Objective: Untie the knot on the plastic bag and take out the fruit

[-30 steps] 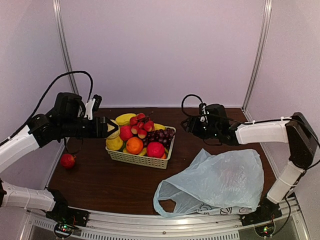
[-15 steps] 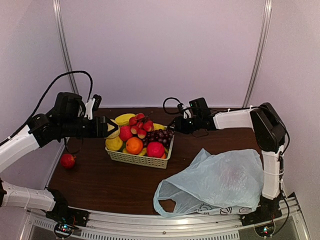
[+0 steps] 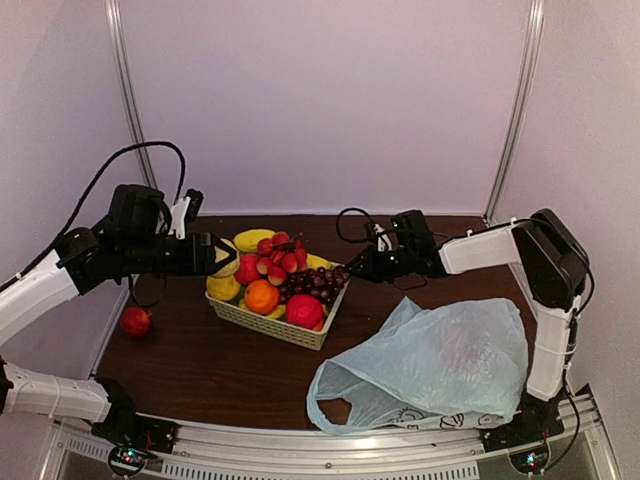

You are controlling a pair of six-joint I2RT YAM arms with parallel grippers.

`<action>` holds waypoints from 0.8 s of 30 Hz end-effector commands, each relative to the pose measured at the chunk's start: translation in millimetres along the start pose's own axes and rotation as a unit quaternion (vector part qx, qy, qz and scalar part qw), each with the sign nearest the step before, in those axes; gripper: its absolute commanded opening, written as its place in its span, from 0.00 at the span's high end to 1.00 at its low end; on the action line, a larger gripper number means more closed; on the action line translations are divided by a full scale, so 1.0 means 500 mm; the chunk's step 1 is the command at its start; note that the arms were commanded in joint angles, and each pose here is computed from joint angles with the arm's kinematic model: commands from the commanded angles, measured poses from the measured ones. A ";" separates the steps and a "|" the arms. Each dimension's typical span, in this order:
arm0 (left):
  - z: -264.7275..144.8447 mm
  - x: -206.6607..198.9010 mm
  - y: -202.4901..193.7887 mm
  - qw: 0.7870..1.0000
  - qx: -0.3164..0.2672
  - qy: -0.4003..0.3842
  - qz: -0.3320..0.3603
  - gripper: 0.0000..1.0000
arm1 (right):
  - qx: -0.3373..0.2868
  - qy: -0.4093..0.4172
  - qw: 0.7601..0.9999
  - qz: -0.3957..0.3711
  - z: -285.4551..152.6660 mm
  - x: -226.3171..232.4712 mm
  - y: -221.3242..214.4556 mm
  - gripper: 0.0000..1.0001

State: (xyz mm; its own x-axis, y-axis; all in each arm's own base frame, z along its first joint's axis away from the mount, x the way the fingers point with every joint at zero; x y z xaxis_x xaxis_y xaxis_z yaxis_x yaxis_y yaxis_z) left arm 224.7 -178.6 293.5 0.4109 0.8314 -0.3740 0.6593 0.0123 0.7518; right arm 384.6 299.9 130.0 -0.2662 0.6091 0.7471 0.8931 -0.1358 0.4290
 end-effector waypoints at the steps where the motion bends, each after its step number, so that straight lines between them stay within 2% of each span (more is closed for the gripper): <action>1: -0.006 -0.002 0.009 1.000 -0.009 -0.005 -0.002 0.52 | 0.013 0.022 0.999 0.020 -0.011 0.037 -0.066 0.85; 11: -0.016 -0.004 0.001 1.000 -0.007 -0.014 0.001 0.52 | 0.015 0.029 0.999 0.043 -0.048 0.097 -0.192 0.85; 14: -0.011 -0.010 -0.003 1.000 0.000 -0.028 0.006 0.53 | 0.011 0.025 0.999 0.043 -0.056 0.100 -0.209 0.81; 16: -0.010 -0.020 0.000 0.999 0.002 -0.037 0.010 0.53 | 0.004 0.018 0.999 0.039 -0.066 0.098 -0.208 0.76; 21: -0.019 -0.063 0.014 0.997 -0.005 -0.072 0.037 0.53 | -0.038 -0.030 0.999 -0.010 -0.117 0.098 -0.166 0.47; 24: -0.018 -0.097 0.010 0.991 0.001 -0.122 0.051 0.53 | -0.066 -0.027 0.995 -0.071 -0.163 0.129 -0.137 0.31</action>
State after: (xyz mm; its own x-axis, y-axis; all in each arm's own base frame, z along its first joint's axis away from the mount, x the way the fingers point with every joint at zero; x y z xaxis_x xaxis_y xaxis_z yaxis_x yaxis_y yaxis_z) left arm 209.4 -194.8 297.7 0.5012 0.7695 -0.3958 0.6600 -0.0441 0.7500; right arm 269.6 302.0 152.4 -0.2471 0.6231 0.7421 0.8884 -0.1600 0.4302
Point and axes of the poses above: each gripper's point midway between its finger pads, its own z axis out along the fingers, its own x axis along the line the jaws close on, y = z × x, the point moved 6 cm from there along -z, back along the fingers, and after that the axes turned 4 degrees about z, right-handed, at the moved point
